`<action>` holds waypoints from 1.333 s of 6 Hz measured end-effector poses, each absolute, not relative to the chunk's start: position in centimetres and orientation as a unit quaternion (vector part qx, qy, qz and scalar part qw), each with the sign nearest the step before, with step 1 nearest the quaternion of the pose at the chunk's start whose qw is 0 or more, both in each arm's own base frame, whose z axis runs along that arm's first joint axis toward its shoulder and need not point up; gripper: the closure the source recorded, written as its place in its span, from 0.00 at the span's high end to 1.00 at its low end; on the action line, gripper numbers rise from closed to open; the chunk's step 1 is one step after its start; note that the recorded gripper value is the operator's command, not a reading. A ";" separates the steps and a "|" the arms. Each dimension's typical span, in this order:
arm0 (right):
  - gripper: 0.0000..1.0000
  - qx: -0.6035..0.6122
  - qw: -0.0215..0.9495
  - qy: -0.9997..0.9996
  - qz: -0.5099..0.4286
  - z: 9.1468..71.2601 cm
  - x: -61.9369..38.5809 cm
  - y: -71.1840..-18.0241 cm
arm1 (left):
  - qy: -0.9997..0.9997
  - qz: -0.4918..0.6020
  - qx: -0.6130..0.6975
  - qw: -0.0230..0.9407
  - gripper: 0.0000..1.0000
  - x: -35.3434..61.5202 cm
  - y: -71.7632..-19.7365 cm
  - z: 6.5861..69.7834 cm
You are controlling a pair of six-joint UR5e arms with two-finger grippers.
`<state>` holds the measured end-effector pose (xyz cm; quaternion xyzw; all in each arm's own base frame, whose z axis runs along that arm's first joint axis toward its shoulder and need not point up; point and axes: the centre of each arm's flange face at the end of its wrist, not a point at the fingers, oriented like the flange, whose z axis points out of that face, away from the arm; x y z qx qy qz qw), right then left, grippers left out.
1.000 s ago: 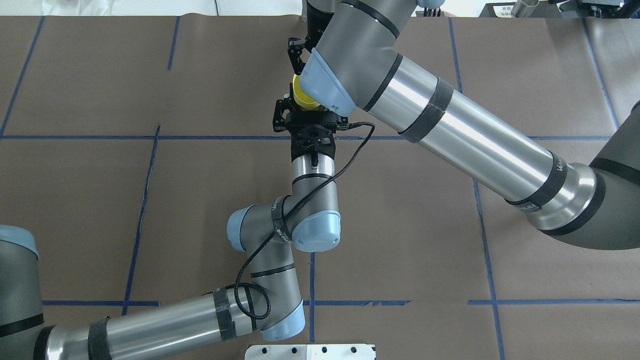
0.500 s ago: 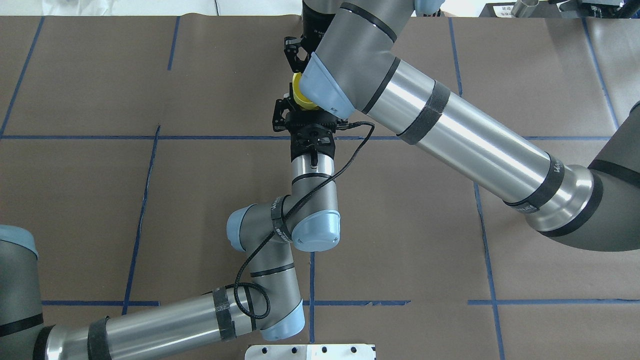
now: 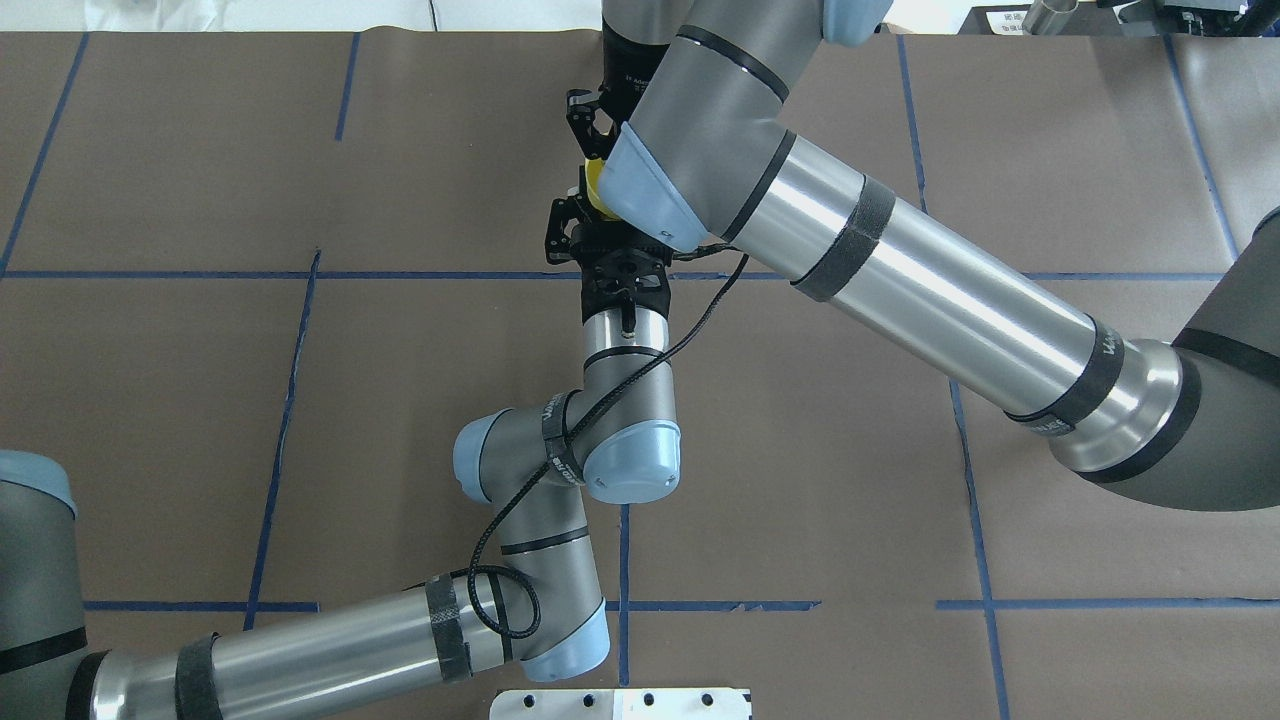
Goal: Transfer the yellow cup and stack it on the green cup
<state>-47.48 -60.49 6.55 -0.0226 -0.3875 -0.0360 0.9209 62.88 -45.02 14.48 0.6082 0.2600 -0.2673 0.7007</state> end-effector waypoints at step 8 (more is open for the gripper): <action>0.00 -0.031 0.917 -0.396 -0.027 6.4 -45.8 -61.5 | 0.253 -0.261 0.610 0.704 1.00 62.9 -45.1 15.1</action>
